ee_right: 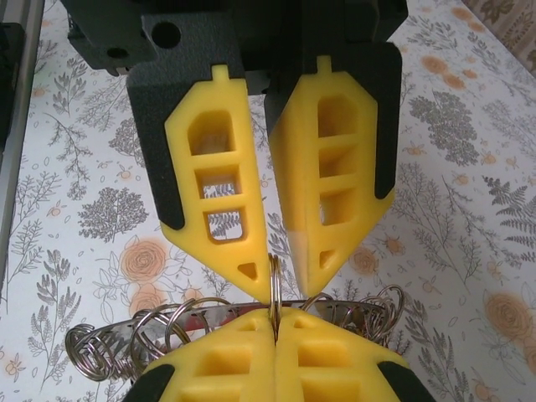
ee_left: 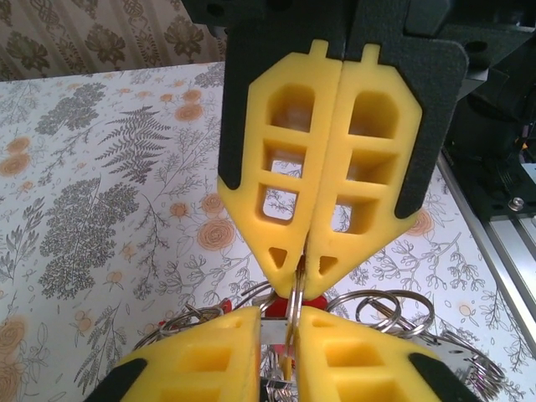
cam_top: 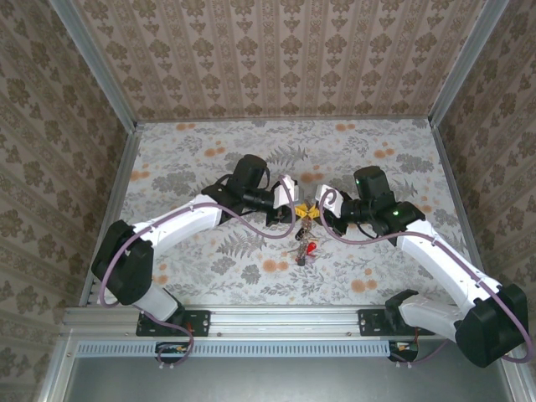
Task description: Put the keys on the keyring
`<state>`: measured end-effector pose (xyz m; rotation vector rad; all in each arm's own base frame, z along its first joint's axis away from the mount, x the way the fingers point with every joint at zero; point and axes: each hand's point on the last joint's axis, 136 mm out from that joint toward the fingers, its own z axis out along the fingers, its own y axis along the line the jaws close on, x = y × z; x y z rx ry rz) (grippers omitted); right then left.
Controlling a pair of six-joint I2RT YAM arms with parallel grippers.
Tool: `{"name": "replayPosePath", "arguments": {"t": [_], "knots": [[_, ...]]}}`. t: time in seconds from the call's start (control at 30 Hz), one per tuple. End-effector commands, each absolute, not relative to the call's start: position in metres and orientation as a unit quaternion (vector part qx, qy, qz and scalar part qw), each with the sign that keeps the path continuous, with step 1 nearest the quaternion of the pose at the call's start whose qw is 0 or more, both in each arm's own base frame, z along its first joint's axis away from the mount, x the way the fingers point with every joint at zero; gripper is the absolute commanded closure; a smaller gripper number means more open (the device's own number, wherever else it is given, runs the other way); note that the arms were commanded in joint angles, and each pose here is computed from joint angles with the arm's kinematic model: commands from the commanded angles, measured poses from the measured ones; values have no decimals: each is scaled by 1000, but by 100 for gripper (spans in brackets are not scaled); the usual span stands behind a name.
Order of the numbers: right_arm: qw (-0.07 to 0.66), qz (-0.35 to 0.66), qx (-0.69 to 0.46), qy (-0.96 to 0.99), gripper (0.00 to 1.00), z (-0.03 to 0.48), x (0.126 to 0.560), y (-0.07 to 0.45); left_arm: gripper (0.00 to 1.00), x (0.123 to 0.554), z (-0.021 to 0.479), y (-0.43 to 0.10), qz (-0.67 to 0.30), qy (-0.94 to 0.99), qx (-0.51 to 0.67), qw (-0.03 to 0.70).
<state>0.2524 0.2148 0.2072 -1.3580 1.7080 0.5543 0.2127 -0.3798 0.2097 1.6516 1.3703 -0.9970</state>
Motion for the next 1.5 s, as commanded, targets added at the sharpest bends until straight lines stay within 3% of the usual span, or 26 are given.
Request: {"name": "replayPosePath", "arguments": {"t": [0.0, 0.07, 0.27, 0.6, 0.77, 1.13, 1.47], "knots": [[471, 234, -551, 648, 100, 237, 254, 225, 89, 208, 218, -385, -401, 514, 658, 377], [469, 231, -549, 652, 98, 235, 255, 224, 100, 208, 222, -385, -407, 509, 656, 381], [464, 200, -528, 683, 88, 214, 260, 211, 100, 212, 241, -382, -432, 498, 625, 418], [452, 223, -489, 712, 88, 190, 260, 206, 100, 215, 258, -377, -467, 484, 592, 444], [459, 224, -486, 709, 90, 195, 261, 207, 100, 215, 256, -378, -469, 488, 589, 442], [496, 134, -487, 706, 79, 213, 271, 185, 100, 218, 248, -379, -445, 501, 601, 436], [506, 213, -540, 638, 75, 241, 249, 213, 100, 216, 246, -381, -439, 504, 606, 431]]}}
